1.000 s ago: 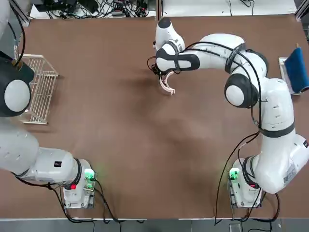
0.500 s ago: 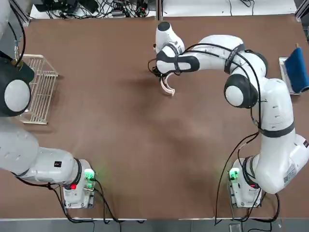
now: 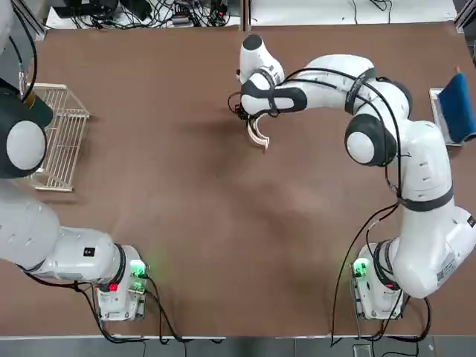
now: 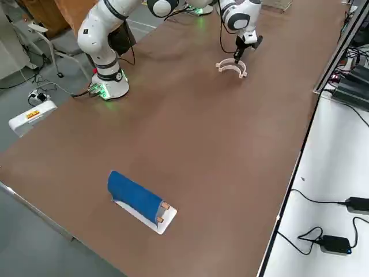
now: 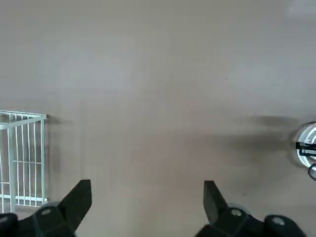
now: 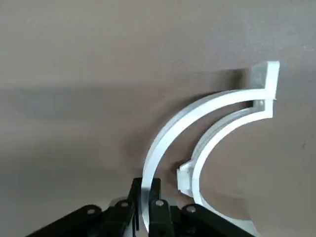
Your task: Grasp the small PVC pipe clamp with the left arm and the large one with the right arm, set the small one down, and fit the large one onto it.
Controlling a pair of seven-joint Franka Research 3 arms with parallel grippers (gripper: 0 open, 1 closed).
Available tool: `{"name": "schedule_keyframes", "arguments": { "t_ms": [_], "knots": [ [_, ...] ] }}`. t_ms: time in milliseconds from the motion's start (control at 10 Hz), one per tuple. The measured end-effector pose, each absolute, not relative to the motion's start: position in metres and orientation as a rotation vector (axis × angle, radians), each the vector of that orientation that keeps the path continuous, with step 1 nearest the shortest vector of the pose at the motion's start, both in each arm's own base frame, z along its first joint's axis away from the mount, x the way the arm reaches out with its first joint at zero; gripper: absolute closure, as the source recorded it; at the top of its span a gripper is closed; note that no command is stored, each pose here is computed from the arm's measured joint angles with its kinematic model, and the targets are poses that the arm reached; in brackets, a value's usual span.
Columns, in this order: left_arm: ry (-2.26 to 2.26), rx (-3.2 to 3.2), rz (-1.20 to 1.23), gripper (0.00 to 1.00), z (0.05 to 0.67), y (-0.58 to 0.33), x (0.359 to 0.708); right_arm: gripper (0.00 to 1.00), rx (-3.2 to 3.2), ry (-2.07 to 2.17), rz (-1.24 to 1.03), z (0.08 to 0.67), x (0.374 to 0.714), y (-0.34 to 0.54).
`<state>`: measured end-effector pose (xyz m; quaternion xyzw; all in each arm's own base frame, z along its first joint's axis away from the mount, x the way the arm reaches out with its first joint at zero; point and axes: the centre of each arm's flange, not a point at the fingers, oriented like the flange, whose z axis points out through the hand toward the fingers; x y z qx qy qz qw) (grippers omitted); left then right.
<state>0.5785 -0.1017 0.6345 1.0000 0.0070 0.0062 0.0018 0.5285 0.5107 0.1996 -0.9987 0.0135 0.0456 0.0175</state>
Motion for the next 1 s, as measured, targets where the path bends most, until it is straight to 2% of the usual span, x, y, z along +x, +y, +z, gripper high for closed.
{"name": "schedule_keyframes", "arguments": {
  "t_ms": [600, 800, 900, 1000],
  "knots": [
    [0.017, 3.139, 0.012, 0.00, 0.6322, -0.1035, 0.5782, 0.88, -3.104, 0.043, 0.141, 0.1972, 0.5281, 0.5098],
    [0.021, 3.139, 0.011, 0.00, 0.6319, -0.1022, 0.5785, 0.81, -3.105, 0.050, 0.139, 0.1970, 0.5302, 0.5076],
    [0.022, 3.139, 0.010, 0.00, 0.6317, -0.1018, 0.5786, 0.69, -3.106, 0.053, 0.137, 0.1971, 0.5315, 0.5065],
    [0.023, 3.139, 0.010, 0.00, 0.6317, -0.1014, 0.5787, 0.65, -3.104, 0.057, 0.133, 0.1985, 0.5332, 0.5057]
  ]
}}
